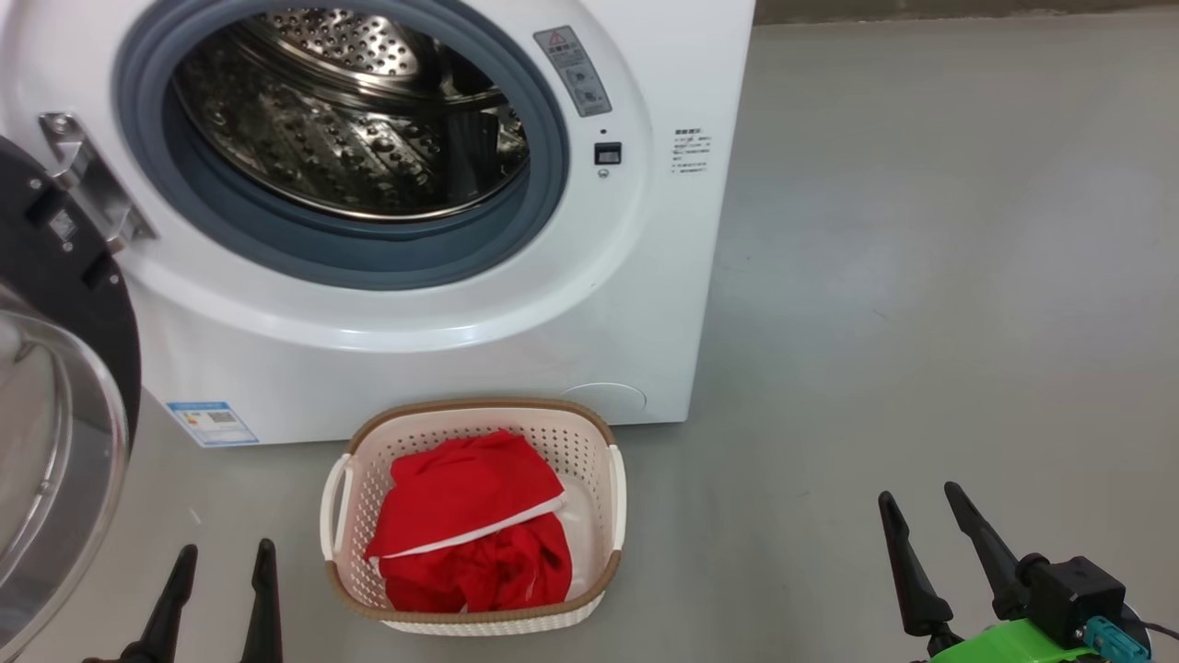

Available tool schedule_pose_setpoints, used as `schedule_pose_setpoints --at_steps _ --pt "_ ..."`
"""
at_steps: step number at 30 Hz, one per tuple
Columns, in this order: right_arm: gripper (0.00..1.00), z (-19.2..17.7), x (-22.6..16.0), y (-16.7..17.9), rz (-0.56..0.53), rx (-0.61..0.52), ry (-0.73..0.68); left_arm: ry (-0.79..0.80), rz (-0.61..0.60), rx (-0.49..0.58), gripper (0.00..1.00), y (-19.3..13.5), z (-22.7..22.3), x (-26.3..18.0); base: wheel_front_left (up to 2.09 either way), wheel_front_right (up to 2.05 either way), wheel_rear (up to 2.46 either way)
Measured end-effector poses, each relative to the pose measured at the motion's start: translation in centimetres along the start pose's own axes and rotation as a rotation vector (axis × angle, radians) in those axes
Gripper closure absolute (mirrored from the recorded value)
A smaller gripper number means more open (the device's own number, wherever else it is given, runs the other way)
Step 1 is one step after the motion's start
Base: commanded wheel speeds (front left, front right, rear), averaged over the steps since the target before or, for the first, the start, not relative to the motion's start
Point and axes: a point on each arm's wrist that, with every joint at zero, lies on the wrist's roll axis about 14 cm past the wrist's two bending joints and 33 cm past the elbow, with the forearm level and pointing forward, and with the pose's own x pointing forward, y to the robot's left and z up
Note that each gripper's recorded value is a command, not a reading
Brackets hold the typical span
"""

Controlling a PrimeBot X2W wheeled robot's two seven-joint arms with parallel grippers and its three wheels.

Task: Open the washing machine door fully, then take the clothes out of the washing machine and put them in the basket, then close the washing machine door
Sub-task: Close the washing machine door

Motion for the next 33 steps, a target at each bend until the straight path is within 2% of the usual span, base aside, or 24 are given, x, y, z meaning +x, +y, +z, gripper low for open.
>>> schedule_pose_setpoints --at_steps 14,33 --pt "0.00 -0.8 1.6 3.7 0.122 -0.009 0.030 -0.021 0.107 -0.016 0.00 3.0 0.6 -2.5 0.00 0.00 0.00" --pt "0.00 -2.9 4.5 12.6 0.413 -0.047 0.094 -0.046 0.362 -0.063 0.00 9.4 1.0 -8.9 0.00 0.00 0.00"
